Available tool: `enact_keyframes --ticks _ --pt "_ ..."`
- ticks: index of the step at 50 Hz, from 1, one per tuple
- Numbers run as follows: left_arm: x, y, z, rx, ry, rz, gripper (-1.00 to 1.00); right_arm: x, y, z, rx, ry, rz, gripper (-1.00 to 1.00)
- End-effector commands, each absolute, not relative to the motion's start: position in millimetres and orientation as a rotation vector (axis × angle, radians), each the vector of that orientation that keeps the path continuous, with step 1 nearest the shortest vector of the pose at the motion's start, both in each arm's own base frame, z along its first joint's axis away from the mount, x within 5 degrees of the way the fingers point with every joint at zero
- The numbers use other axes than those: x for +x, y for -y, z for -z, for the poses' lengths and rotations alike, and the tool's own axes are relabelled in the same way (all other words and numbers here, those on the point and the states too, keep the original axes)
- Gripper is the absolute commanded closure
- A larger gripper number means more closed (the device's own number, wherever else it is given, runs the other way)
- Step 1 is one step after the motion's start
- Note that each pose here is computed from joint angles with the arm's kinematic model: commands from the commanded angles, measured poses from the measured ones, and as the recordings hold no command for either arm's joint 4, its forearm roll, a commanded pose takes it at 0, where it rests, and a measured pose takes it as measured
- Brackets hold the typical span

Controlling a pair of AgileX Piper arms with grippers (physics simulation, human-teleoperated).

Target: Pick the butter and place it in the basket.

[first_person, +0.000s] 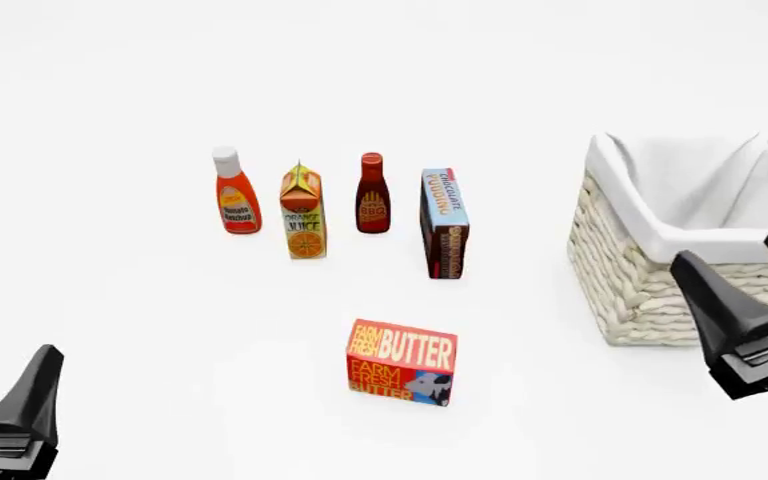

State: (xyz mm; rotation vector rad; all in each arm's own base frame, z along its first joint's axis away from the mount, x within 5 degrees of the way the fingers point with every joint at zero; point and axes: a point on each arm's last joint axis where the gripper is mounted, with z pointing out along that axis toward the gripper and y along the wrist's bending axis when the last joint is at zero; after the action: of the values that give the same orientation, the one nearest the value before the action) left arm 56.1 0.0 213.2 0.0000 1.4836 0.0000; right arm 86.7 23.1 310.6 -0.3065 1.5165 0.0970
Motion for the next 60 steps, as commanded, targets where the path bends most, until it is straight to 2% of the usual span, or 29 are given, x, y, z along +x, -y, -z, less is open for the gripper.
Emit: enact_keyframes --ticks 1,38,60 --pt "56.1 0.0 -213.2 0.000 -1.484 0.000 -1.00 97.6 -31.9 -325.3 -0.385 -1.542 -0.111 -1.00" --pt "56.1 0.0 -213.2 0.000 -1.484 0.000 -1.00 125.7 -65.4 -363.0 -0.652 -1.640 -0.147 -1.00" --pt "56.1 0.0 -213.2 0.000 -1.484 0.000 -1.00 141.7 -95.4 -367.3 -0.842 -1.694 -0.179 -1.00"
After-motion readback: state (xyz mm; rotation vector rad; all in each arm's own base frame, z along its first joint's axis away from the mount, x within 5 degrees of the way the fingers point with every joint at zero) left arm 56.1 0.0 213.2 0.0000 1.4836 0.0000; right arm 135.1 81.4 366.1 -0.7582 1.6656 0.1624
